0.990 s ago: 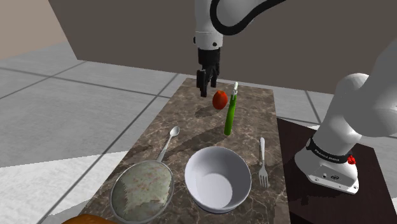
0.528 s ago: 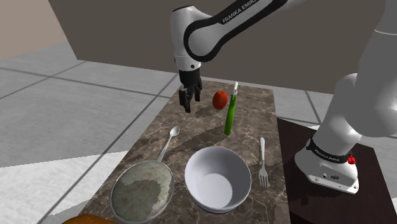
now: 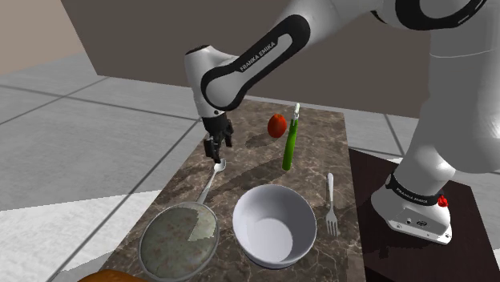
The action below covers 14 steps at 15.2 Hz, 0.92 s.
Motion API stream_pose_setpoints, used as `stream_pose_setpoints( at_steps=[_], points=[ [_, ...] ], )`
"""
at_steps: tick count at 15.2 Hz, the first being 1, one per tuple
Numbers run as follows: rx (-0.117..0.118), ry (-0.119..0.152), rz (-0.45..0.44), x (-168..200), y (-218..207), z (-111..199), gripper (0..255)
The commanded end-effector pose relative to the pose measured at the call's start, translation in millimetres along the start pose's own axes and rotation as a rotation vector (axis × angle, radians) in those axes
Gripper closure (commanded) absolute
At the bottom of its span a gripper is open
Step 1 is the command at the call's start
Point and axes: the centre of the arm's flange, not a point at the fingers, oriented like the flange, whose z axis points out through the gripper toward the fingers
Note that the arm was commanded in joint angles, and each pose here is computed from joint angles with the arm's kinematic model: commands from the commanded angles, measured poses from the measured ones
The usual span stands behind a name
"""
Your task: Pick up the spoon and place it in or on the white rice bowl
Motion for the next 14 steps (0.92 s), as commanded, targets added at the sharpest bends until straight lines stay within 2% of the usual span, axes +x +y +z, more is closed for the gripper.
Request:
stream_pose_setpoints(
  at_steps=[1, 8, 14],
  points=[
    [-0.003, -0.006, -0.008, 7.1, -3.8, 15.7, 0],
    [-0.003, -0.006, -0.008, 6.8, -3.7, 50.4, 0],
    [-0.003, -0.006, -0.008, 6.9, -3.7, 50.4, 0]
  ],
)
